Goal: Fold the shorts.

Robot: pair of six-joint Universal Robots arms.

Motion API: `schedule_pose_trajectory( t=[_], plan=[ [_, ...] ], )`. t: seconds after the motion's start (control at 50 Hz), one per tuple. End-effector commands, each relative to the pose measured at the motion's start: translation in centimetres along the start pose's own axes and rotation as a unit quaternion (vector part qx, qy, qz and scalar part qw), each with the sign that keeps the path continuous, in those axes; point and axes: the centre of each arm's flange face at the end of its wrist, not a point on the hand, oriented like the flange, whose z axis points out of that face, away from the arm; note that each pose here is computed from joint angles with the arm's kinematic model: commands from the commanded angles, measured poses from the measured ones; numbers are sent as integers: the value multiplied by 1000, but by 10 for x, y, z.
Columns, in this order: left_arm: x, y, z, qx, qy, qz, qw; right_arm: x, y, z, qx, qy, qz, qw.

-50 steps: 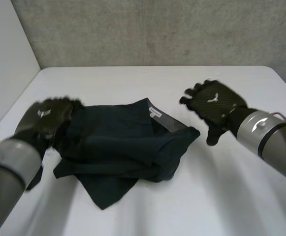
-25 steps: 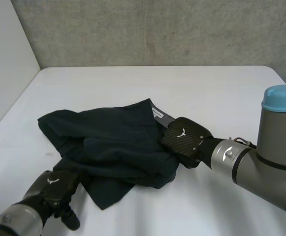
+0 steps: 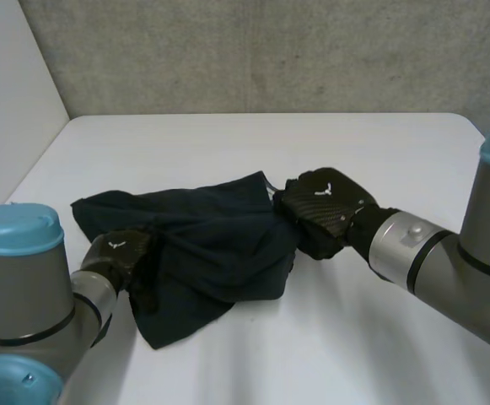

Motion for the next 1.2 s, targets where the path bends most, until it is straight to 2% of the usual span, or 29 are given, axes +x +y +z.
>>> schedule_pose_trajectory(
  t=[0.02,0.44,0.62,0.82,0.9,1.04,1.2],
  plan=[
    [4,0,13,-3,5,3,1000,3,-4,-2,1,14,15,1000],
    [14,-4,57,20,11,7,1000,9,-7,-2,0,41,35,999],
    [18,0,66,22,16,67,997,18,-10,-1,2,66,33,997],
    [23,-20,70,86,12,75,993,26,-14,0,9,77,30,997],
    [17,-66,45,152,3,69,986,33,-16,0,11,90,28,996],
    [6,-143,-21,269,-11,56,961,46,-30,-4,20,112,15,993],
    [-6,-202,-107,338,2,57,939,73,-96,-42,70,163,-39,983]
  ],
)
